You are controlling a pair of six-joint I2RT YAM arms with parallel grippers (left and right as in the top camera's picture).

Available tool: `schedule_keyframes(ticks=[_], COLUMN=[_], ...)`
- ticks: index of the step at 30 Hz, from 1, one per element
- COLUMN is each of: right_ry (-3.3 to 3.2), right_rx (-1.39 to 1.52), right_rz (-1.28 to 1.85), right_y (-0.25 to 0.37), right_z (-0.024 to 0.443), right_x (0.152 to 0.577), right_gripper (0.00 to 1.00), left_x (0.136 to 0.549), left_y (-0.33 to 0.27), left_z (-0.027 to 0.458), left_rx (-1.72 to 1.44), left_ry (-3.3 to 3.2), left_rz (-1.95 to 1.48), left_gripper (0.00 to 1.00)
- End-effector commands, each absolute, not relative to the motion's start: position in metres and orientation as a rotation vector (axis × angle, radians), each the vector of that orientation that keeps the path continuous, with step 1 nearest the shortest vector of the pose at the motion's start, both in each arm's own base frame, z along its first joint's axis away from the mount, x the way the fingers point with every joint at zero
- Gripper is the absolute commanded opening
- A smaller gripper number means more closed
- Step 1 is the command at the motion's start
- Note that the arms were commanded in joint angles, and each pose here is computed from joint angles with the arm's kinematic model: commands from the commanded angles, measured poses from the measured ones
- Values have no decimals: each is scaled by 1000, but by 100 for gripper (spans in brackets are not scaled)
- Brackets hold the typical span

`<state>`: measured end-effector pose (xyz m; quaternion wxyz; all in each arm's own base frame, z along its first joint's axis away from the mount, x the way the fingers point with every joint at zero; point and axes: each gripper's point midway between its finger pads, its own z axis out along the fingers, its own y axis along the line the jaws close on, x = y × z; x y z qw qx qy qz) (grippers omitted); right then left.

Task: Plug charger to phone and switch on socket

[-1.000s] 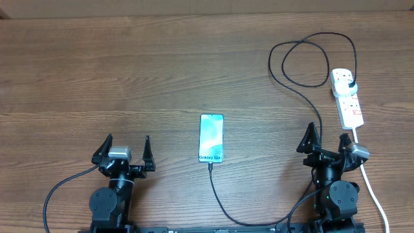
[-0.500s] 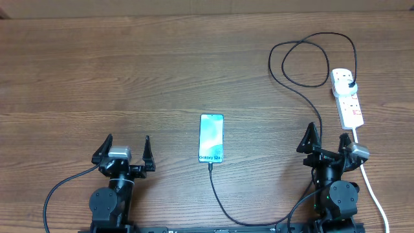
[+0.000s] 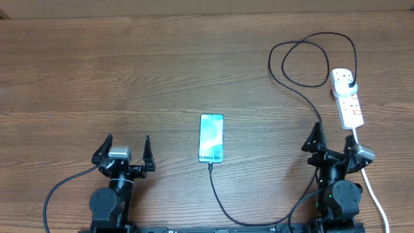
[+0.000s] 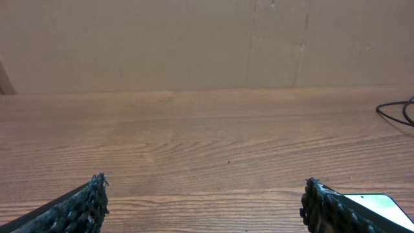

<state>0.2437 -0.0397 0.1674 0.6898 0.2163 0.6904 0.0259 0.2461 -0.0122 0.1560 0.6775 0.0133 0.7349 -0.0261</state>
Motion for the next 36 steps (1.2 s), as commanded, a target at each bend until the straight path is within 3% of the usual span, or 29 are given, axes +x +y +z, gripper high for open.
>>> schedule_keyframes(ticks=[1, 11, 22, 36], right_ry=[1496, 1474, 1593, 1595], right_rx=[515, 528, 90, 40], right_rz=[33, 17, 57, 29], right_y=[-51, -58, -6, -3], right_z=[173, 177, 169, 169], right_x=[239, 237, 246, 247], right_gripper=[100, 100, 100, 100], left_x=[246, 246, 246, 246], left_y=[-16, -16, -16, -16], left_z=[155, 155, 155, 155], left_rx=[59, 59, 59, 59], left_ry=[1650, 1650, 1650, 1650], left_rz=[-58, -58, -58, -58], left_gripper=[100, 100, 99, 99])
